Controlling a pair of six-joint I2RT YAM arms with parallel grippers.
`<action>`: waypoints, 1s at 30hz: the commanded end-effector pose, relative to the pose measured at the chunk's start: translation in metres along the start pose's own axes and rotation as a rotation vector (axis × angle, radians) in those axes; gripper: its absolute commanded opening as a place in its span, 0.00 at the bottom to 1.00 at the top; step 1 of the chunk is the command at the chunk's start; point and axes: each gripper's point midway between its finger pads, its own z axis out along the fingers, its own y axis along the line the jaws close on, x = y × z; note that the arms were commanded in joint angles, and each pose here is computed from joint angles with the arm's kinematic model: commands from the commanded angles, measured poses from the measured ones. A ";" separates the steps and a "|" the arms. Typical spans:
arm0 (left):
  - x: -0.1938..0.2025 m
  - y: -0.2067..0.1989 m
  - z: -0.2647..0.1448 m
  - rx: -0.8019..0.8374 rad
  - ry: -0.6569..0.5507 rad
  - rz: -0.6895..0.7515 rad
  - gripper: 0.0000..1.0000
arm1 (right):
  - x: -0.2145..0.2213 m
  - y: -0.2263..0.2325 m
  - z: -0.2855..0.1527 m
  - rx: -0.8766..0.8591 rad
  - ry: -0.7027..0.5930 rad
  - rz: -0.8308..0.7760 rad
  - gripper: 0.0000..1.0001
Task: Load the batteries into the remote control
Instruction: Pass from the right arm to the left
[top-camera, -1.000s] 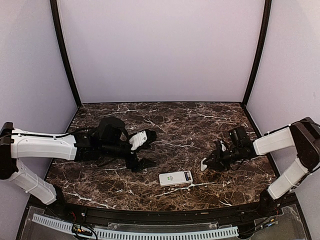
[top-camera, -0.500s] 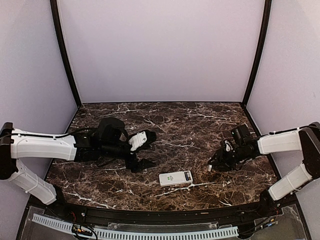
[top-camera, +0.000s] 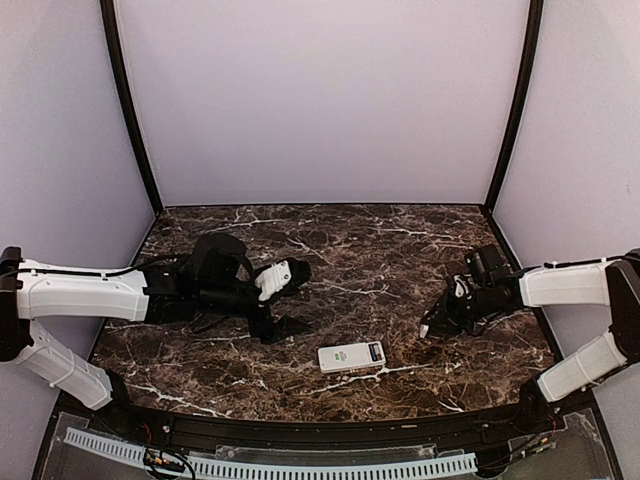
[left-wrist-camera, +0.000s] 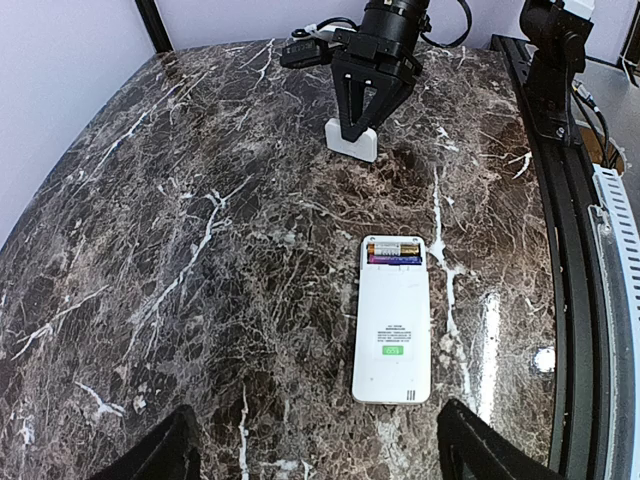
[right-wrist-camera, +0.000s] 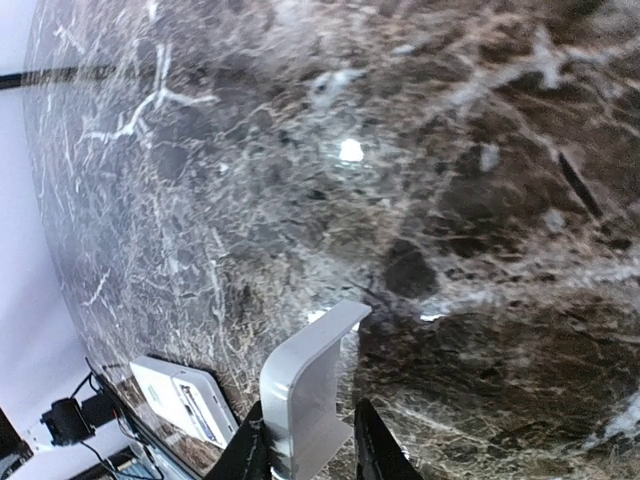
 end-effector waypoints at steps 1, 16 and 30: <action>0.003 0.000 -0.005 -0.009 0.006 0.004 0.81 | -0.012 0.035 -0.002 -0.113 0.009 -0.057 0.21; -0.012 -0.008 -0.018 0.023 -0.077 0.014 0.82 | 0.017 0.161 -0.036 -0.480 0.107 -0.459 0.06; -0.136 -0.041 -0.096 0.309 -0.479 -0.061 0.72 | 0.118 0.316 -0.176 -1.115 0.121 -1.143 0.05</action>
